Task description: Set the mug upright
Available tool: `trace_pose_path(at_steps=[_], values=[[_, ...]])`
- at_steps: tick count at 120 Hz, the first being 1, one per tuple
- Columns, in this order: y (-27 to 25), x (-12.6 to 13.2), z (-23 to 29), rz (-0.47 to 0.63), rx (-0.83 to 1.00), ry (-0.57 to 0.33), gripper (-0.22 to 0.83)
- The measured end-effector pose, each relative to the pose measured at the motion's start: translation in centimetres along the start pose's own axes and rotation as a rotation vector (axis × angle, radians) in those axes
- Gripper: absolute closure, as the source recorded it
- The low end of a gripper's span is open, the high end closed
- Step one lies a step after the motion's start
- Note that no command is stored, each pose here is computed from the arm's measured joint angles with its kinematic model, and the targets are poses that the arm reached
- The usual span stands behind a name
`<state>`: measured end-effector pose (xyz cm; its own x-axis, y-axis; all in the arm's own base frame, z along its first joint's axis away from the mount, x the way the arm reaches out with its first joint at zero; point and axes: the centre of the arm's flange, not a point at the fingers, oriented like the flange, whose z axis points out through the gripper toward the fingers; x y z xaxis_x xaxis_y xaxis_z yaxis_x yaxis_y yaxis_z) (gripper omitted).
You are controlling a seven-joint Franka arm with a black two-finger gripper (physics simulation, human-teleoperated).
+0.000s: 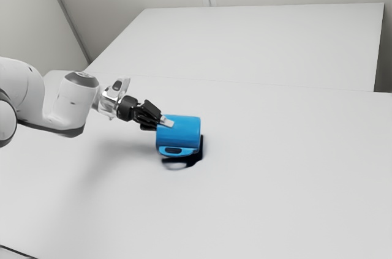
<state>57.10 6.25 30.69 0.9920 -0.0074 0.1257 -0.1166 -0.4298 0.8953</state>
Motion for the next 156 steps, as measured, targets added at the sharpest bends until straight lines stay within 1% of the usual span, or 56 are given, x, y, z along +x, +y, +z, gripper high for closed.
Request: trace_pose_path(at_steps=[17,37,45,57,68,77,88,98,110,123,156], values=[[0.8,0.1,0.0,0.022,0.009,-0.002,0.76],[4.3,0.5,0.0,0.096,0.082,-0.027,0.78],[5.3,0.5,-0.3,0.117,0.15,-0.072,0.78],[6.9,0.6,-0.1,0.135,0.301,-0.196,0.79],[10.1,0.4,-0.1,0.161,0.445,-0.277,0.78],[11.8,0.3,0.2,0.157,0.537,-0.315,0.78],[12.1,0.2,0.8,0.144,0.648,-0.348,0.78],[12.4,0.3,2.0,0.162,0.76,-0.376,0.78],[12.4,0.4,3.5,0.193,0.869,-0.383,0.79],[12.8,0.1,4.2,0.221,0.952,-0.357,0.79],[13.1,-1.3,5.7,0.259,1.073,-0.321,0.78]])
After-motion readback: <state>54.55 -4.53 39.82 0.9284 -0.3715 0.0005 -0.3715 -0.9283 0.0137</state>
